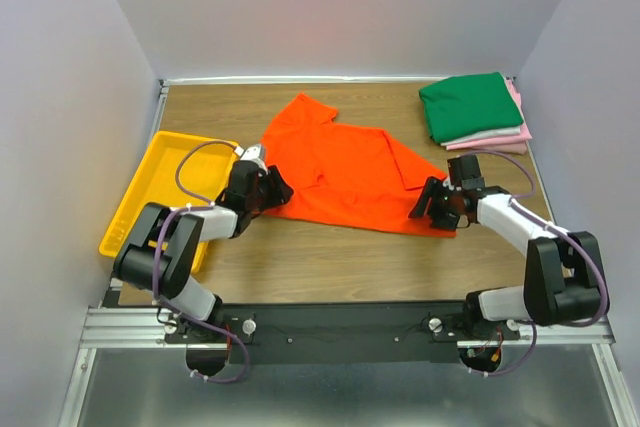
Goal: Fold and stack the t-shirts
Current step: Fold the tshirt
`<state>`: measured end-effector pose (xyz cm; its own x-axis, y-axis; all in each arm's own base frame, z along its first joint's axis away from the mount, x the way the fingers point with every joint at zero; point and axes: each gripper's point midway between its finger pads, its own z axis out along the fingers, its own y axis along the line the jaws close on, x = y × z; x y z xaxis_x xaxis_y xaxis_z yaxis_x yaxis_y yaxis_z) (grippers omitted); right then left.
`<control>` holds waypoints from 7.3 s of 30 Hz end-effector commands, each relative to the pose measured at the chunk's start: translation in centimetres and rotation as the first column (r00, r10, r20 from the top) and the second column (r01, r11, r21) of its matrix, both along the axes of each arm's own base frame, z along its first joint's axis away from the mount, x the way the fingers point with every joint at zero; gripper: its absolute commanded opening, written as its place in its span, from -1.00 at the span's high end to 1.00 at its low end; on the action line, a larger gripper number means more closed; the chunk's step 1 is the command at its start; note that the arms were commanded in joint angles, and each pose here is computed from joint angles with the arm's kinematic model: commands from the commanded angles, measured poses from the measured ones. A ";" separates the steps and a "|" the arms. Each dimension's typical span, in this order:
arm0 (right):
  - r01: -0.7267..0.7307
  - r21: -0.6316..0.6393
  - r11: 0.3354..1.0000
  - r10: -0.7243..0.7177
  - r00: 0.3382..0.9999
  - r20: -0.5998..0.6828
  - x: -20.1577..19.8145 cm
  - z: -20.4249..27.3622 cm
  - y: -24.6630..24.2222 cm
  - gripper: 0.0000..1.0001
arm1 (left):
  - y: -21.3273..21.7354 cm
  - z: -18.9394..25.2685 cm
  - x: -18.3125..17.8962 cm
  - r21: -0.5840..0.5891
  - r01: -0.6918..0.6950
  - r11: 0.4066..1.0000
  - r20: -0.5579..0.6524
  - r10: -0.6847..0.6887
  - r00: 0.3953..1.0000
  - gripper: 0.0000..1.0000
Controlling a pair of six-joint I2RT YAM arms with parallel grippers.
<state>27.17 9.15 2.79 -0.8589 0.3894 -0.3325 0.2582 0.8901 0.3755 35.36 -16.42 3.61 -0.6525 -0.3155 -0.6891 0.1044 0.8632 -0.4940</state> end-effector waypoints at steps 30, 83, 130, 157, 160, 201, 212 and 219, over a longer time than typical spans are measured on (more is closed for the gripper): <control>0.000 -0.121 0.993 -0.010 0.997 -0.083 0.9 -1.9 -1.6 -0.50 | -4.6 -0.3 -1.7 0.033 0.066 0.997 0.035 -0.068 0.997 -0.15; -0.142 -0.267 0.953 0.137 0.990 -0.036 6.3 -1.4 -0.3 0.03 | -5.5 7.5 -4.0 0.086 -0.002 0.996 0.102 -0.007 0.995 -0.22; -0.127 -0.242 0.962 0.148 0.986 0.071 6.3 3.3 0.0 0.82 | 0.0 5.9 21.9 0.536 -0.162 0.829 0.069 0.148 0.987 -0.11; -0.168 -0.173 0.970 0.187 0.977 0.100 5.6 3.5 1.4 0.81 | -1.3 1.9 27.5 0.527 -0.017 0.850 0.014 0.011 1.000 -0.08; -0.169 -0.170 0.971 0.189 0.976 0.106 5.6 3.7 1.4 0.81 | -1.5 1.5 27.5 0.524 -0.007 0.852 0.007 0.004 1.000 -0.08; -0.018 -0.304 0.953 0.075 0.981 0.178 10.7 5.5 -1.3 0.94 | -0.6 9.5 30.5 0.443 -0.046 0.895 0.213 -0.055 0.976 1.00; 0.078 -0.389 0.918 0.009 0.976 0.216 15.2 6.9 -4.9 0.99 | 0.7 13.6 30.0 0.399 0.000 0.917 0.301 -0.131 0.945 1.00; 0.095 -0.456 0.885 0.003 0.978 0.208 14.5 6.8 -6.4 0.99 | 1.7 14.6 24.3 0.342 -0.033 0.939 0.348 -0.094 0.933 1.00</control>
<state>41.73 4.37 9.25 -0.7507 0.2147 -0.6248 0.2390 0.9699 0.0462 60.25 -13.98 12.83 -0.4924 0.0480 -0.8690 0.2093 0.9757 -0.0648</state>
